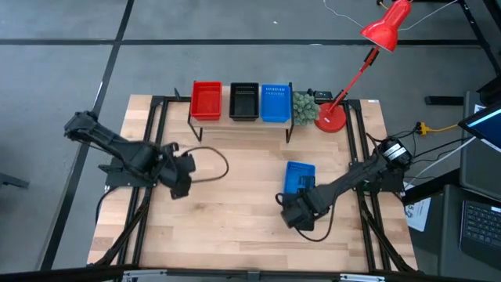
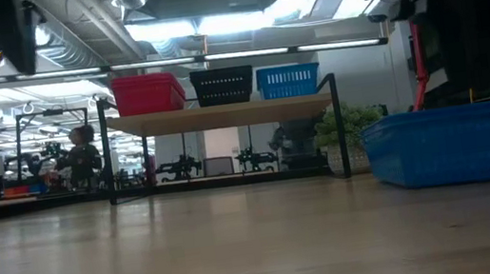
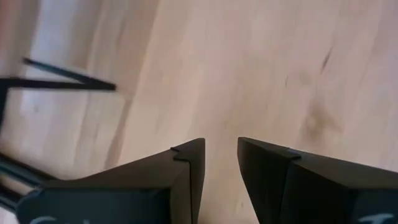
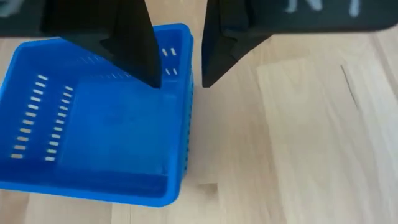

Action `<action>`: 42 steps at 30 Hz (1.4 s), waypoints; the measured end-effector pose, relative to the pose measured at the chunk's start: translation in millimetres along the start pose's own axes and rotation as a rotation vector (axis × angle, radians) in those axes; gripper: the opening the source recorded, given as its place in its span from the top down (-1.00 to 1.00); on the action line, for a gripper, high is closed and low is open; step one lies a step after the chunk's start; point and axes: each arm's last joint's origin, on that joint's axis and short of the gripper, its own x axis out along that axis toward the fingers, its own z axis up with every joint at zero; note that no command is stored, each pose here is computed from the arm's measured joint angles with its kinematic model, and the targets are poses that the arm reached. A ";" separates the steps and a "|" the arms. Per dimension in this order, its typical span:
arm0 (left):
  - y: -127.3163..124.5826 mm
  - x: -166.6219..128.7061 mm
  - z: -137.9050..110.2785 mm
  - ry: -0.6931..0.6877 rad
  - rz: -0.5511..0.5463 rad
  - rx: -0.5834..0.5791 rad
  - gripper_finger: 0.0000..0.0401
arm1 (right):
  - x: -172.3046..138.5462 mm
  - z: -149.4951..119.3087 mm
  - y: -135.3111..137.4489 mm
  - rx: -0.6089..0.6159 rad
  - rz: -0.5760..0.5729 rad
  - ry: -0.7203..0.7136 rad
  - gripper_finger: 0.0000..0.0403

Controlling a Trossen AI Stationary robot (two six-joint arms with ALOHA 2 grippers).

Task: Stack baskets on shelf by color
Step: Stack the top blue bin on top of the blue bin on the shelf

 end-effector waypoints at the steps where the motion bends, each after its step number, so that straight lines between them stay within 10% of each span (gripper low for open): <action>1: -3.2 1.2 -4.6 0.009 -0.004 0.008 0.57 | 0.4 2.0 -3.5 -0.008 0.014 0.011 0.44; 42: 2.4 -30.5 -42.0 -0.370 0.025 -0.002 0.57 | 26.7 -34.4 -41.1 0.142 0.264 -0.223 0.44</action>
